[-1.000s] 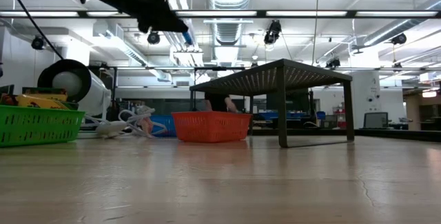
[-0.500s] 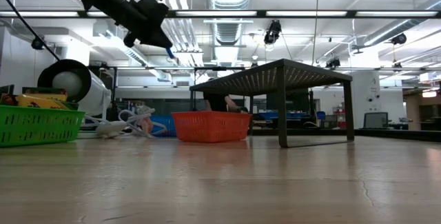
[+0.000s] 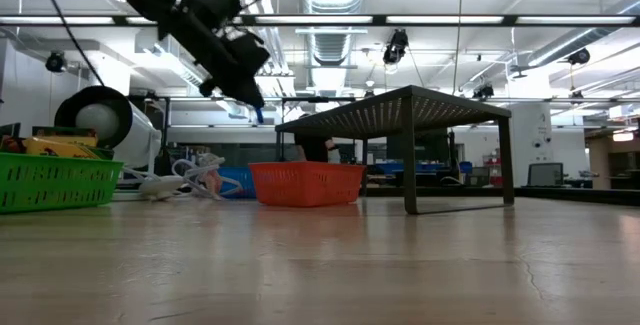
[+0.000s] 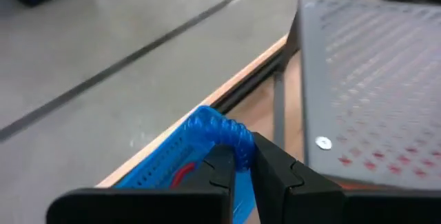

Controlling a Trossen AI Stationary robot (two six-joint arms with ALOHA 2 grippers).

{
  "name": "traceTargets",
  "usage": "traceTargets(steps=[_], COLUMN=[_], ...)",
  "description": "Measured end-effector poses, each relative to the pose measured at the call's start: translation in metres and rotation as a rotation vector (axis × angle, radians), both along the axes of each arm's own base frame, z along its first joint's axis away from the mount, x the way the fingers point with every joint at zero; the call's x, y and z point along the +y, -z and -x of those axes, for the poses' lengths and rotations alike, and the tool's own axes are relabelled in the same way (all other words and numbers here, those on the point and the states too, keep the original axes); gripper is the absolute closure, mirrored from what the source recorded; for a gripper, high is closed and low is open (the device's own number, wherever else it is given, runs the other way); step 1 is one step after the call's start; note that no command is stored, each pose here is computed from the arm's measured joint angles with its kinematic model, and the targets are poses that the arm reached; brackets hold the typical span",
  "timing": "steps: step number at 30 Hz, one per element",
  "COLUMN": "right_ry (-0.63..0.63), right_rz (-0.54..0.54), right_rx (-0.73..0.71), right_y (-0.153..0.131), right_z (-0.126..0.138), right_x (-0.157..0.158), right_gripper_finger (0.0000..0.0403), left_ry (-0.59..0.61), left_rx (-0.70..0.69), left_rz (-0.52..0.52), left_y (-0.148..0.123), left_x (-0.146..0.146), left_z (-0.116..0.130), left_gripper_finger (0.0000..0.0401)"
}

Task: Pick & Place Office Desk Supplies
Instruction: Put the blue spring rubber band into the blue bin

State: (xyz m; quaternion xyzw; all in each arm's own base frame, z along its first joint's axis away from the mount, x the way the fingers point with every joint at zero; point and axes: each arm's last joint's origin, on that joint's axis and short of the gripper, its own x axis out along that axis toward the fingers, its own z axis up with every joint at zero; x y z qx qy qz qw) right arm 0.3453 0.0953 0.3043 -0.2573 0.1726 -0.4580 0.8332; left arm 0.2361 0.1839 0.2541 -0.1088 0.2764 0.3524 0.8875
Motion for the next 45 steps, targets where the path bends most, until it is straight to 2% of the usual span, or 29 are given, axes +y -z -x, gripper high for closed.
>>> traceTargets(steps=[10,17,24,37,45], right_ry=[0.003,0.005,0.006,0.006,0.007], right_rz=[0.004,0.006,0.001,-0.001,-0.001], right_rx=[0.039,0.059,0.053,0.049,0.049], right_y=[0.006,0.009,0.009,0.009,0.009], right_z=[0.002,0.003,0.003,0.003,0.003], right_x=[-0.001,-0.001,-0.001,-0.001,-0.001], right_gripper_finger=[0.0282,0.0275,0.0276,0.0277,0.0279], left_ry=[-0.042,-0.085,-0.092,-0.106,-0.12], left_rx=[0.231,0.273,0.315,0.316,0.335], left_rz=[0.178,0.218,0.256,0.274,0.301], left_y=[0.023,0.034,0.044,0.045,0.063], left_x=[0.038,0.057,0.055,0.054,0.05], left_z=[-0.023,-0.023,-0.017,-0.016,-0.008], left_gripper_finger=[0.0368,0.0368,0.0368,0.0368,0.0368])
